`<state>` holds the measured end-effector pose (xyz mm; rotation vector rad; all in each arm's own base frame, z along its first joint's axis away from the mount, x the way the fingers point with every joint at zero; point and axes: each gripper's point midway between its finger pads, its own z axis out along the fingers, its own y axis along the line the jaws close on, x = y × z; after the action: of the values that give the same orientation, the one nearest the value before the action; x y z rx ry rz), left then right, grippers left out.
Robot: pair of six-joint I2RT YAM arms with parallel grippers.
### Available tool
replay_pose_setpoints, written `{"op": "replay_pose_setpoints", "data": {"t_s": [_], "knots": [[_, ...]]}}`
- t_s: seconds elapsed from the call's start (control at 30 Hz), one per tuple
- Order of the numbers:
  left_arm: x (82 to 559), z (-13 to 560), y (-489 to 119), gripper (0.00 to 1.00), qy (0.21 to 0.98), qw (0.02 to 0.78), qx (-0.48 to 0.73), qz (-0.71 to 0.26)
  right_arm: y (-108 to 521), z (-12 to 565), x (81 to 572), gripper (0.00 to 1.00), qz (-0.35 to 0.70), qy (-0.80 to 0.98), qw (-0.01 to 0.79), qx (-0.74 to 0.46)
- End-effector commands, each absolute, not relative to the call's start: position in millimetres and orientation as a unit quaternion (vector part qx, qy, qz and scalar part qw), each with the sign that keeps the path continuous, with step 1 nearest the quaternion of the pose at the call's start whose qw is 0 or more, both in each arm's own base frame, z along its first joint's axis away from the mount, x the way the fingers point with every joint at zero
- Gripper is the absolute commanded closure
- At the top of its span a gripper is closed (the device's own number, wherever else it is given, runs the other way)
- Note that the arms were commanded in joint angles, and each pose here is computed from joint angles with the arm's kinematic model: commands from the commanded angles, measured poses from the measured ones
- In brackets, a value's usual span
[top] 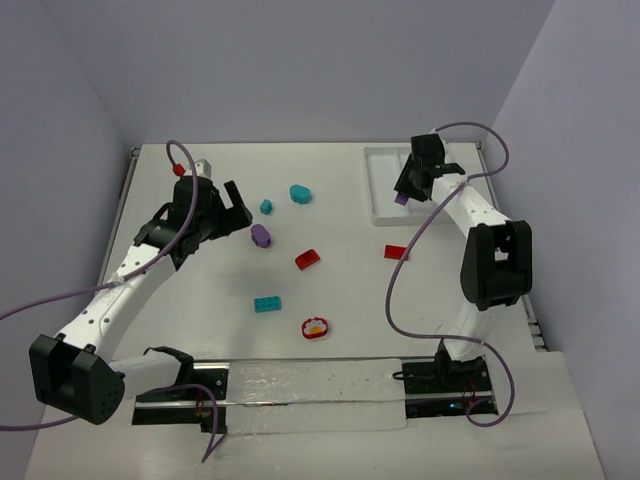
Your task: Sort the legos into containers by color
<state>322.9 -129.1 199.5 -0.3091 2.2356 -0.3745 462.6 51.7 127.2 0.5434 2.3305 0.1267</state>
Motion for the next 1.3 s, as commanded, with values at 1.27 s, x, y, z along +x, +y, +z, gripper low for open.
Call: {"op": "replay_pose_setpoints", "data": {"t_s": [1.27], "knots": [[332.2, 225.1, -147.3, 0.01, 0.871, 0.435, -0.113, -0.200, -12.4, 147.0, 596.6, 0.75, 0.030, 0.843, 0.432, 0.319]]}}
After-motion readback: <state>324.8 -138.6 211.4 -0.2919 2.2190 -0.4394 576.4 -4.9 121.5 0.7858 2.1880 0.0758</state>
